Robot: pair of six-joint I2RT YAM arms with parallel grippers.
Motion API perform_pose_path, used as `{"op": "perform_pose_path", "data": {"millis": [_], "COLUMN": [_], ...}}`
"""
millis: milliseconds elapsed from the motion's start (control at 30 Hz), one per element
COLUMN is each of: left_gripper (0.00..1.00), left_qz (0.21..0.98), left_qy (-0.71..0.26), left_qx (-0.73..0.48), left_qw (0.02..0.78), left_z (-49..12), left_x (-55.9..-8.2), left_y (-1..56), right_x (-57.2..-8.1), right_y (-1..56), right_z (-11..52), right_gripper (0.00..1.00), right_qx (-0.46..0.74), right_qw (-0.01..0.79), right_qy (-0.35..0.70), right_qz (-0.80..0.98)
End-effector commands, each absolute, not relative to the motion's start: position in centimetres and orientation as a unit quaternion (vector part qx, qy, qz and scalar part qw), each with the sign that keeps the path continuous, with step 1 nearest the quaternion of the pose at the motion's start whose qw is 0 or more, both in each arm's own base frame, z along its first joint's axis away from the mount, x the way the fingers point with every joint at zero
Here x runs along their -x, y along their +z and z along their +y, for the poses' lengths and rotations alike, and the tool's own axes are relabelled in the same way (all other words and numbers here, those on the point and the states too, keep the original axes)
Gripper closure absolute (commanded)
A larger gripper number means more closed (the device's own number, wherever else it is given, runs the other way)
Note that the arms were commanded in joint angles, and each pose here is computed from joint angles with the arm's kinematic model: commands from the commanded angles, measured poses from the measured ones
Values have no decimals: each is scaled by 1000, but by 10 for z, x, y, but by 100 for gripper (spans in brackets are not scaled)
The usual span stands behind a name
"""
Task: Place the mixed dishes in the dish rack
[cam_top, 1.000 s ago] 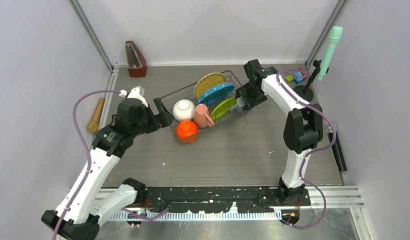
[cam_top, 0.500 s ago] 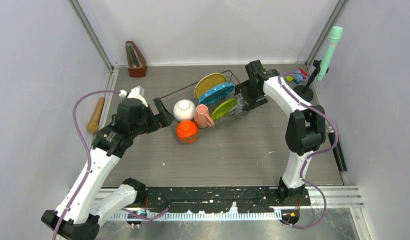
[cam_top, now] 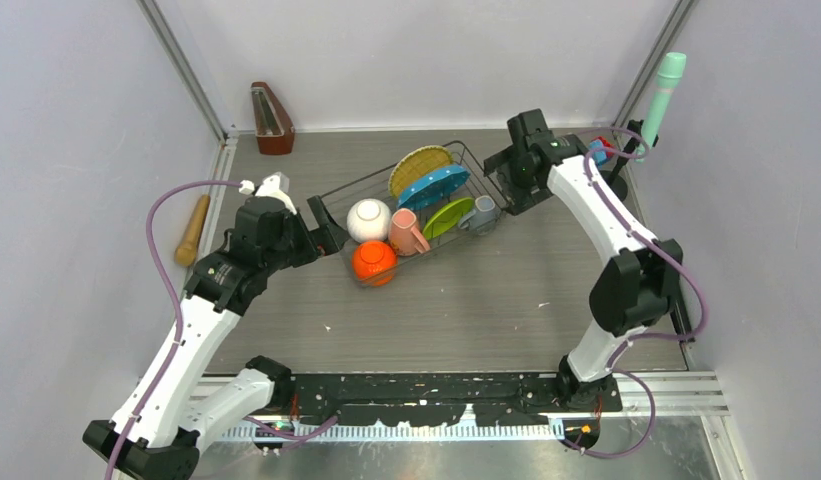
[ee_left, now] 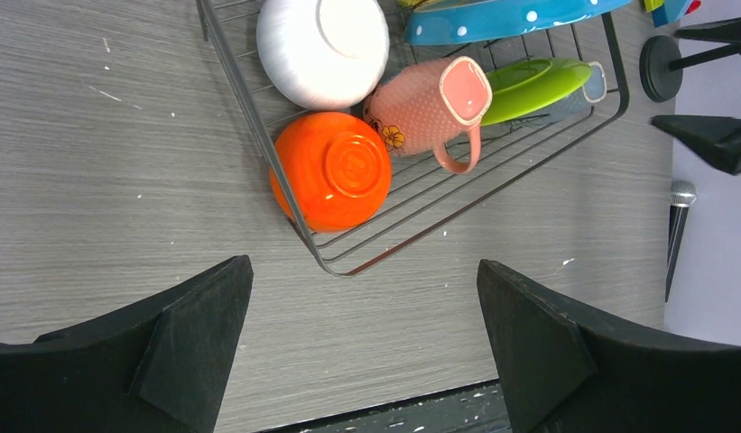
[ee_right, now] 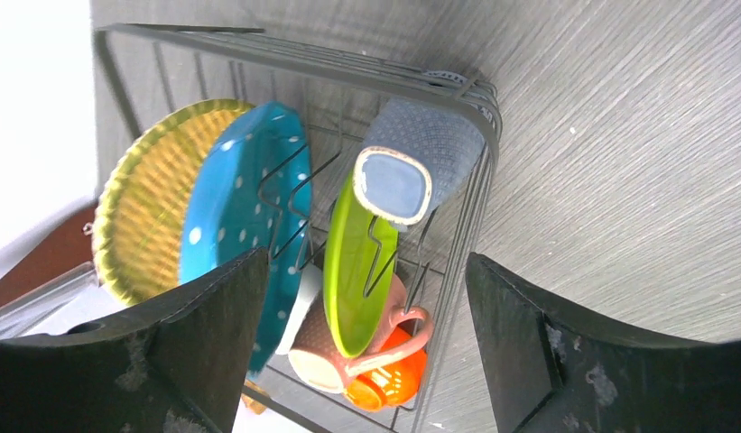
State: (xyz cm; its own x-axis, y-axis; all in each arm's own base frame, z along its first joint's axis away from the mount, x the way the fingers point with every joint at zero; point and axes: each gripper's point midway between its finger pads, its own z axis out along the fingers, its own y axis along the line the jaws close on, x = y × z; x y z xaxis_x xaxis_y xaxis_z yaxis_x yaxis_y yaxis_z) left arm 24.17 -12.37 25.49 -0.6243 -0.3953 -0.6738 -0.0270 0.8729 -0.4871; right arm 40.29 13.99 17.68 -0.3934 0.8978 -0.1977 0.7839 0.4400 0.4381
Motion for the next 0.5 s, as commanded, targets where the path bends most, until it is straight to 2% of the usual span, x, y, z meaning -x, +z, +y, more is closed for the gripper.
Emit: {"op": "perform_pose_path", "data": {"millis": [0, 100, 133, 300, 467], "left_gripper": [1, 1, 1, 1, 1], "left_qz": [866, 862, 858, 842, 812], "left_qy": [-217, -186, -172, -114, -61], "left_qx": [109, 116, 122, 126, 134], "left_qw": [438, 458, 469, 511, 565], "left_z": [-120, -106, -100, -74, -47], "left_x": [-245, -246, -247, -250, -252], "left_y": [261, 258, 257, 244, 234], "right_x": [-402, -396, -396, -363, -331], "right_y": [242, 244, 262, 257, 221], "right_z": [110, 87, 78, 33, 4], "right_gripper": [14, 14, 14, 14, 6], "right_qx": [-469, -412, -389, -330, -267], "right_qw": [320, 382, 425, 515, 571], "right_qy": [142, 98, 94, 19, -42], "right_qz": [811, 821, 812, 791, 775]}}
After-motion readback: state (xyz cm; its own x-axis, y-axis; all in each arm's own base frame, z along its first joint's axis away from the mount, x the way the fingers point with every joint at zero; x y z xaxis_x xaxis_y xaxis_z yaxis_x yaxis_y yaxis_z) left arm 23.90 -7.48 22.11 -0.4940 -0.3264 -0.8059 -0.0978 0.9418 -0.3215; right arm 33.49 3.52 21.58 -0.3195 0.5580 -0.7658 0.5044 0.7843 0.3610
